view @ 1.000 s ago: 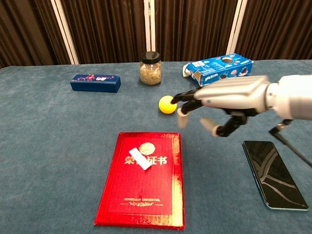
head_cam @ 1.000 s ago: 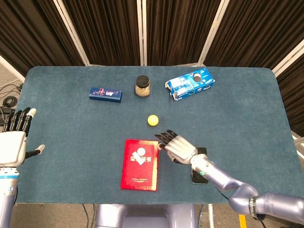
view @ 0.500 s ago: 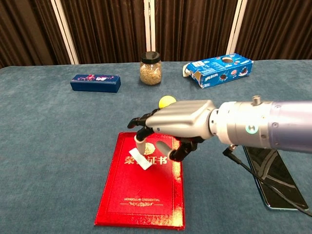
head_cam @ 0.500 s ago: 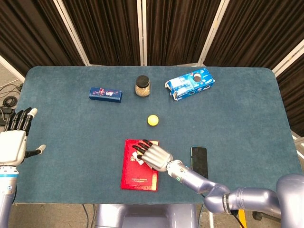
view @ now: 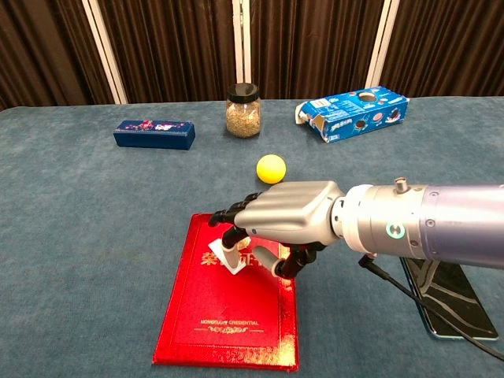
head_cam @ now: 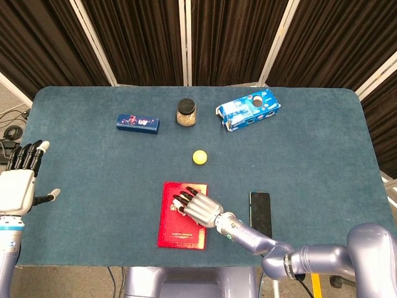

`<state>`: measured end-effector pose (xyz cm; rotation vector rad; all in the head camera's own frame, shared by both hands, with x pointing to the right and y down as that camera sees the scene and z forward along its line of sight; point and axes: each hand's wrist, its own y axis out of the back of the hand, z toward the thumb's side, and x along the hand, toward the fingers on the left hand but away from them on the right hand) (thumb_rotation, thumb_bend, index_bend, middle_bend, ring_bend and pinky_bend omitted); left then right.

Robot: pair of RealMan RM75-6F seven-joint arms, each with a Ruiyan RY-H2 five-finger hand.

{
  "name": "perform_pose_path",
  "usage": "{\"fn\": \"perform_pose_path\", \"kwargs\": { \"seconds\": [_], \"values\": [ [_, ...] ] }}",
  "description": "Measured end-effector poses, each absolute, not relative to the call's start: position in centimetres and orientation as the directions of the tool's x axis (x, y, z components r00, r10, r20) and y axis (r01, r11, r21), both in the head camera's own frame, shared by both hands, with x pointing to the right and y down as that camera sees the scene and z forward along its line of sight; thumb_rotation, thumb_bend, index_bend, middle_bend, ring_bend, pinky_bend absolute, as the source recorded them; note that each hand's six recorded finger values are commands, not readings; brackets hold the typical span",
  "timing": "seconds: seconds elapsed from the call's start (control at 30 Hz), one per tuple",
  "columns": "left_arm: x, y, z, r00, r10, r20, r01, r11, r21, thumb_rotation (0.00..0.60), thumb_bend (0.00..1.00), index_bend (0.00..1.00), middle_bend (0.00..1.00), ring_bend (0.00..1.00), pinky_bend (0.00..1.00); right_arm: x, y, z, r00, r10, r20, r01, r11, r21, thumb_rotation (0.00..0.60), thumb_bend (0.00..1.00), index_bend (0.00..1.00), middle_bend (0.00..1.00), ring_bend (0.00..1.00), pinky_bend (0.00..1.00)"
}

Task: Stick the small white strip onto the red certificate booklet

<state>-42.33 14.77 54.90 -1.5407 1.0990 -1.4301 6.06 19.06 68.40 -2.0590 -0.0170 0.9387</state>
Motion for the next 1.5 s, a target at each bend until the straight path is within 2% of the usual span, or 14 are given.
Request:
{"fn": "perform_pose_path", "kwargs": {
  "seconds": [0.87,1.5],
  "values": [
    [-42.2,14.7,54.8,0.015,-0.937,0.349,-0.112,-0.348,-0.931,0.600,0.00,0.00,0.00,0.00,0.00,7.8,20.0,69.4,0.710,0.324,-0.625,-0.353,-0.605,-0.714,0.600,0.76,0.37,0.00,0.00,0.00],
    [-42.2,14.7,54.7,0.021,-0.937,0.349,-0.123,-0.349,-0.929,0.600,0.00,0.00,0.00,0.00,0.00,6.2,21.2,68.9,0.747,0.325,-0.580,-0.364,-0.530,-0.766,0.600,0.76,0.37,0.00,0.00,0.00]
  ]
}}
